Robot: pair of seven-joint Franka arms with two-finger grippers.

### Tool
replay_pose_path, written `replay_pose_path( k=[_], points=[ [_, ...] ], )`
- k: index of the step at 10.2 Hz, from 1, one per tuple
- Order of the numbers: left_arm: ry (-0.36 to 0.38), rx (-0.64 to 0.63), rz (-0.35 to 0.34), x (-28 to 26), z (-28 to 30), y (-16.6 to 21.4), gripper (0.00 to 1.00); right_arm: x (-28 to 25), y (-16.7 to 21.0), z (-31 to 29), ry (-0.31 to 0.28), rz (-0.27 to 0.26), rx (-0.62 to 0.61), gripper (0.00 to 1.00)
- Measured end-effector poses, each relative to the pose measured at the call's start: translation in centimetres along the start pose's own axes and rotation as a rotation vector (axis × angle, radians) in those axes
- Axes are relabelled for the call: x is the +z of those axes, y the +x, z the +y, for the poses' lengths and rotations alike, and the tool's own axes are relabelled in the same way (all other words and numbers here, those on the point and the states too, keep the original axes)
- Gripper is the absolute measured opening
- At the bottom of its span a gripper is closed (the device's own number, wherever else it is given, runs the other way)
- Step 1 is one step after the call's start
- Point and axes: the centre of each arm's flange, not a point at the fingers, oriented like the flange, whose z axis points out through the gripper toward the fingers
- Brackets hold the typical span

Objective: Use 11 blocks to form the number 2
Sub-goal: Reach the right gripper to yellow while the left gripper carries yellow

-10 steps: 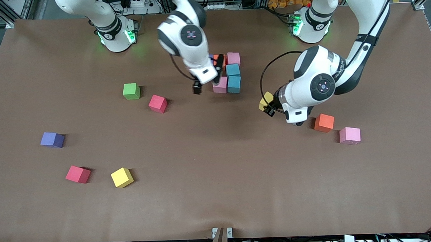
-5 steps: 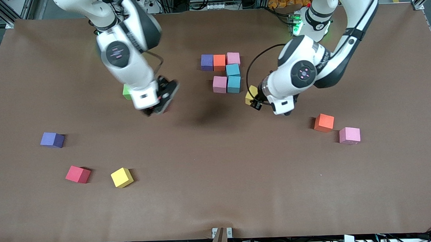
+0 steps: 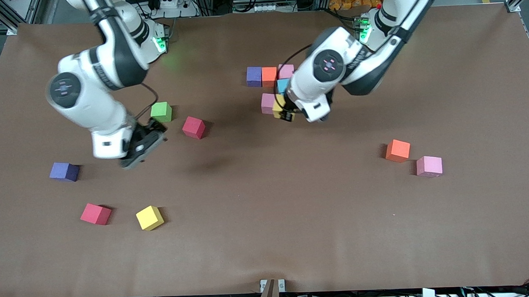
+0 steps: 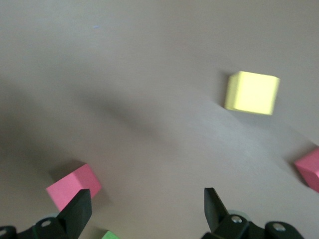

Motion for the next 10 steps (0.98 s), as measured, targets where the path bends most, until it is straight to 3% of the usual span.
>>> replay_pose_path(
  k=[2, 4, 8, 10],
  points=[
    [-0.033, -0.098, -0.048, 1.9, -0.7, -2.7, 0.56, -0.7, -0.3, 4.8, -0.029, 0.037, 0.107, 1.00],
    [-0.018, -0.187, -0.069, 4.9, -1.8, -4.7, 0.56, -0.2, 0.6, 9.1, -0.058, 0.059, 0.177, 1.00],
    [-0.044, -0.278, -0.009, 10.2, -4.8, -7.4, 0.56, 2.9, 3.6, 12.3, -0.070, 0.064, 0.402, 1.00],
    [-0.063, -0.299, -0.022, 10.9, -4.8, -7.2, 0.56, 4.5, 4.7, 12.3, -0.068, 0.059, 0.481, 1.00]
  ],
)
